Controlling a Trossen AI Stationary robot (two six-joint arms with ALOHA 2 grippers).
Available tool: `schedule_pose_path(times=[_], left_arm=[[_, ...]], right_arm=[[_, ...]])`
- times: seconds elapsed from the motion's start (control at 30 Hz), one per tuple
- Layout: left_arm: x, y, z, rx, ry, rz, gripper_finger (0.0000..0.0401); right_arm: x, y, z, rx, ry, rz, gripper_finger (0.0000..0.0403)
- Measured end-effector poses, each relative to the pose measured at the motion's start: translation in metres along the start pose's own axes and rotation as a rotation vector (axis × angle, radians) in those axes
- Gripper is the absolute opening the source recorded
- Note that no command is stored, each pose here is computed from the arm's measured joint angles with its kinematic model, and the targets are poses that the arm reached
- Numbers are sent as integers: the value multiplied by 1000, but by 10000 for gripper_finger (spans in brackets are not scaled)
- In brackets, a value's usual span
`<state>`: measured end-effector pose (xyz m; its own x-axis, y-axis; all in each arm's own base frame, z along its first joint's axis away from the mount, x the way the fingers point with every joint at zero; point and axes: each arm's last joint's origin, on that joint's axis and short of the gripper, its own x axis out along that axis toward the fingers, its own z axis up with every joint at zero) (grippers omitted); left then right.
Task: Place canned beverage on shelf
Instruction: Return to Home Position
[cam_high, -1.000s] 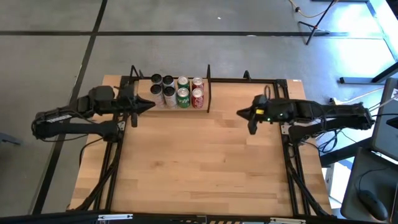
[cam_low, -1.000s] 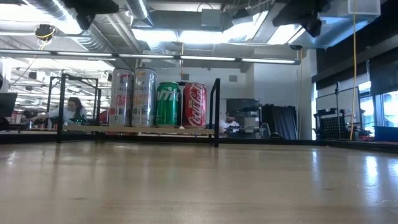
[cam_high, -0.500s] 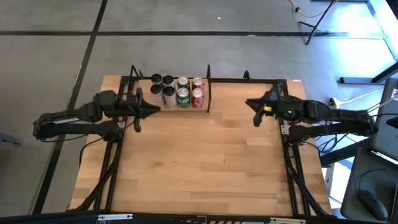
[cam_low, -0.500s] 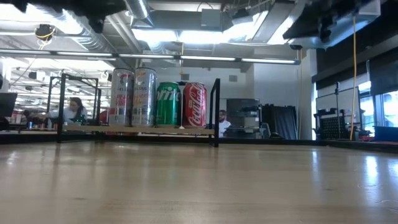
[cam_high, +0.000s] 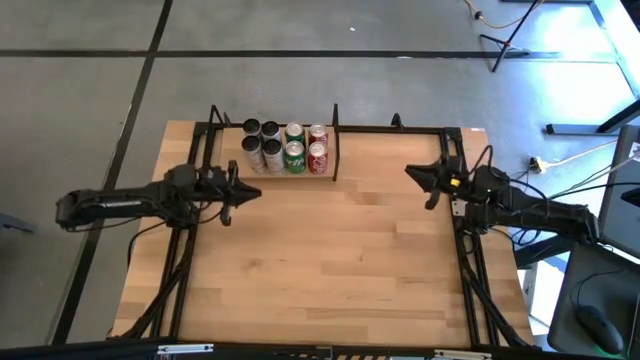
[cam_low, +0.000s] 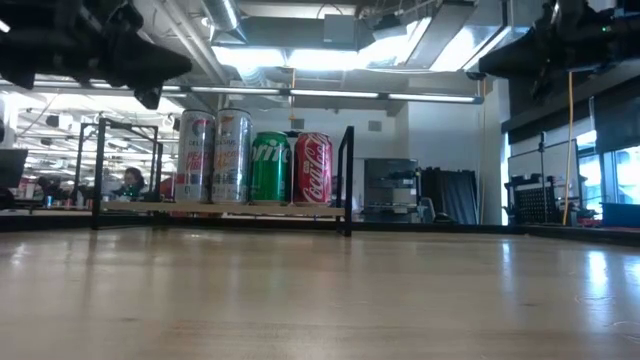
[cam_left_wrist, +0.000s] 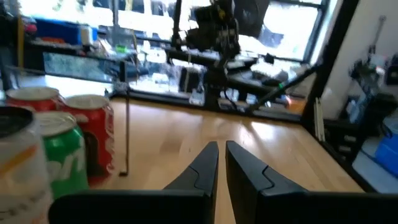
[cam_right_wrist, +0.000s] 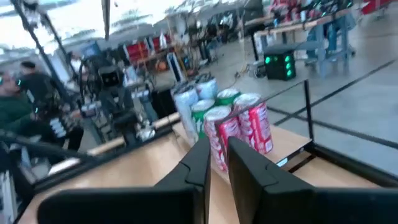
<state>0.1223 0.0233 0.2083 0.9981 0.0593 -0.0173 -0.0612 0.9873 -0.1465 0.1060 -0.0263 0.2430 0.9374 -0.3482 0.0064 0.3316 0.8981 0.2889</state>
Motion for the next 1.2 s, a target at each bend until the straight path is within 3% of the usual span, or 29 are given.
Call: schedule_pose_path(times=[0.23,0.53,0.77,1.2], left_arm=[[-11,-1,-10,6,-78,59,21],[-20,0,-38,23,-72,96,21],[-23,4,-45,-1,-20,200,21],[-22,4,-45,-2,-12,195,21]], right_arm=[[-8,-4,-8,2,-42,5,44],[-7,-5,-33,-58,5,201,44],[-10,-11,-51,-64,-15,217,44],[-13,-17,-72,-63,31,237,44]])
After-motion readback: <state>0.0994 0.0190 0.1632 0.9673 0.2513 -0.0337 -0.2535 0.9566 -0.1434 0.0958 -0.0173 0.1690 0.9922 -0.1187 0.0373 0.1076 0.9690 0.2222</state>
